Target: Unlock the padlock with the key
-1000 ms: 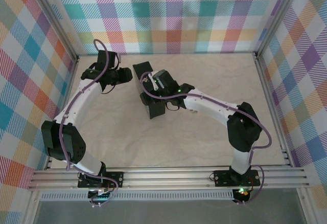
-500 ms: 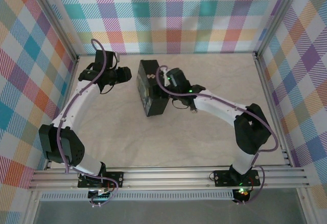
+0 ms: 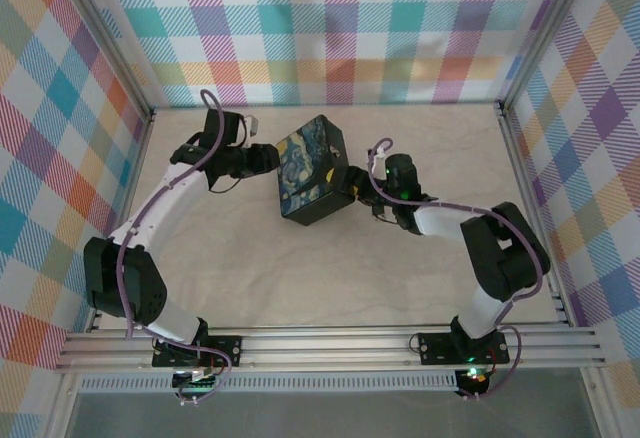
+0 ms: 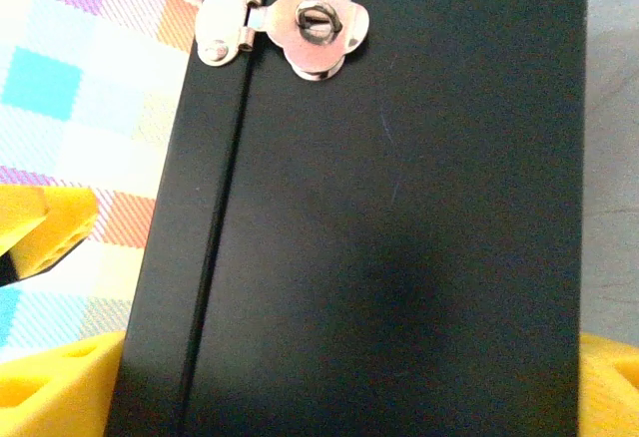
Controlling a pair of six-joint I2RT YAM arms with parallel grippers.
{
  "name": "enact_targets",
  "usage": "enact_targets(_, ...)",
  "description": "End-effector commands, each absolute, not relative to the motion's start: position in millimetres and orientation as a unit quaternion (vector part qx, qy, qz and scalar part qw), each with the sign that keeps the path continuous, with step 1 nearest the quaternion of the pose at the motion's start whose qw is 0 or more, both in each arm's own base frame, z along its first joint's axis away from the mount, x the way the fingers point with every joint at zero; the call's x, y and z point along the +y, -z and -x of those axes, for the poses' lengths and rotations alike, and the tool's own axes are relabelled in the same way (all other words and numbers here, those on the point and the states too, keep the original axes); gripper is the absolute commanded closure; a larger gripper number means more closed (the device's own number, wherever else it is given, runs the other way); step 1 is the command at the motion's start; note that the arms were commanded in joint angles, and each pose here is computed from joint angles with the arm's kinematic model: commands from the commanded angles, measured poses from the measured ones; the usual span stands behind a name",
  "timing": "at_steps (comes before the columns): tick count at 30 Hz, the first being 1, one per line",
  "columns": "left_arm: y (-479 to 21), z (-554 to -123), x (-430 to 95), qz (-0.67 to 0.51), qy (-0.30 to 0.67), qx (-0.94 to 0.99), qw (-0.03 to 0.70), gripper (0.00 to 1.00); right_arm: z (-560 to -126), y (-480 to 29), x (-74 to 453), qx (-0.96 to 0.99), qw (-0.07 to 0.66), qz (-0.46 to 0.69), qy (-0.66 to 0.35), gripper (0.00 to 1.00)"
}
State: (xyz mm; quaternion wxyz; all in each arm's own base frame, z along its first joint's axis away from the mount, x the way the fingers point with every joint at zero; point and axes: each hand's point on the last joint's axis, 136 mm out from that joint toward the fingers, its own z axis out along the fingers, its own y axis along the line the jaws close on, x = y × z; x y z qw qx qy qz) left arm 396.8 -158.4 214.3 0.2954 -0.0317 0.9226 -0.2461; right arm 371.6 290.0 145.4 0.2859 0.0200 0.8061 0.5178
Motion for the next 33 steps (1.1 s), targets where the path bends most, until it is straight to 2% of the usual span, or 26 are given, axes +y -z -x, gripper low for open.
enact_targets(1,-219,-403,-162,0.038,0.259,0.916,0.303,0.54,-363,-134,300,0.792,0.266,-0.018,-0.550,0.11)
enact_targets(10,-192,-414,-168,0.040,0.250,0.928,0.275,0.55,-371,-111,302,0.778,0.253,-0.058,-0.572,0.09)
enact_targets(17,-153,-434,-158,0.050,0.171,0.947,0.266,0.55,-379,-106,303,0.761,0.258,-0.077,-0.590,0.09)
enact_targets(22,-139,-444,-154,0.053,0.149,0.952,0.261,0.56,-385,-96,305,0.762,0.248,-0.089,-0.591,0.08)
enact_targets(24,-140,-445,-154,0.052,0.148,0.952,0.264,0.55,-385,-89,303,0.772,0.243,-0.098,-0.578,0.00)
enact_targets(29,-148,-443,-152,0.048,0.145,0.950,0.271,0.55,-384,-70,288,0.816,0.233,-0.129,-0.513,0.00)
enact_targets(33,-157,-440,-151,0.039,0.139,0.950,0.276,0.55,-377,-57,268,0.870,0.208,-0.150,-0.421,0.00)
